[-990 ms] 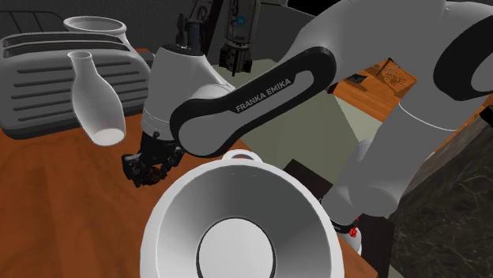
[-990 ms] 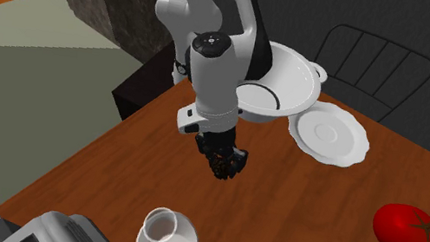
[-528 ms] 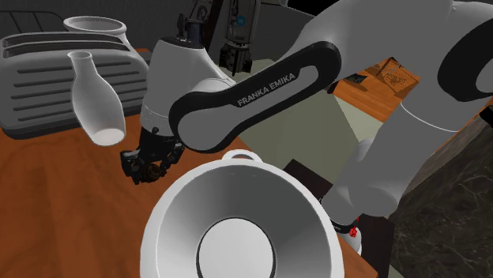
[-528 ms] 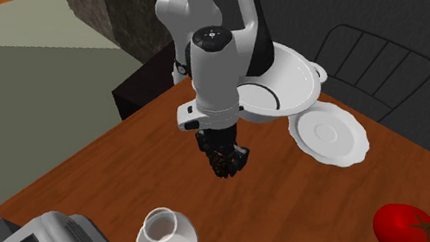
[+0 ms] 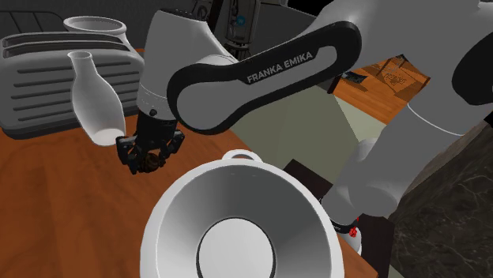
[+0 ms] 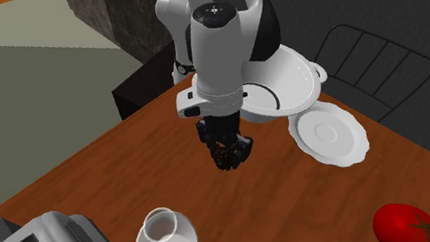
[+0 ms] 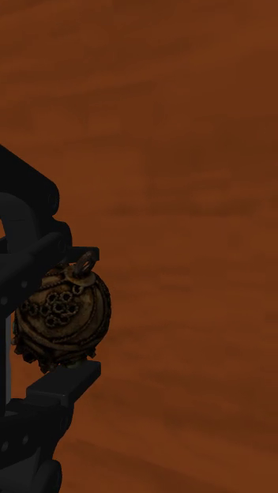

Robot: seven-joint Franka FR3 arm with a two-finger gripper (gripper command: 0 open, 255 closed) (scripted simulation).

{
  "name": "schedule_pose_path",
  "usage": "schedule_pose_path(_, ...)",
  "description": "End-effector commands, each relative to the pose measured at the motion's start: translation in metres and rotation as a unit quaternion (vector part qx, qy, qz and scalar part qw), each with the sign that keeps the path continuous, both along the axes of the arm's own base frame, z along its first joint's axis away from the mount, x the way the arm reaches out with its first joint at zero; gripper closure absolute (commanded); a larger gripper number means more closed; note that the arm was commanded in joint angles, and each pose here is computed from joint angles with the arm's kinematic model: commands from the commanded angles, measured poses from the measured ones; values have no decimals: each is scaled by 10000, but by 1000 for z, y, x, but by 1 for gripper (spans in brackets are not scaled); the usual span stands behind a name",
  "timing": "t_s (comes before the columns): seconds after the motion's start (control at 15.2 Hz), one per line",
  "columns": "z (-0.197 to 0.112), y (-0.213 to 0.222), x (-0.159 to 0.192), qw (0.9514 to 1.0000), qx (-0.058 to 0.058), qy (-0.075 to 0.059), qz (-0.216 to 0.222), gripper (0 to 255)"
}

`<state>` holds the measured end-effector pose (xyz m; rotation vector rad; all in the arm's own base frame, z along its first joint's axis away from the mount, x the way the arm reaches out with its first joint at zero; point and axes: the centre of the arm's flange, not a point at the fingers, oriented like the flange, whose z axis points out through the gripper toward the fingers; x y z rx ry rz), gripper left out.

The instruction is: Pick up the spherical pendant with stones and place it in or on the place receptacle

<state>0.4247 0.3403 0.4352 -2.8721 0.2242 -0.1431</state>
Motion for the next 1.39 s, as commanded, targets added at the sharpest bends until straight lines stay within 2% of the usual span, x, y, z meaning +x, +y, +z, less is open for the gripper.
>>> schedule_pose_path(0.0,11,0,1,10000,-1,2,0,255)
schedule_pose_path(1.32,117,0,1,10000,-1,2,0,255)
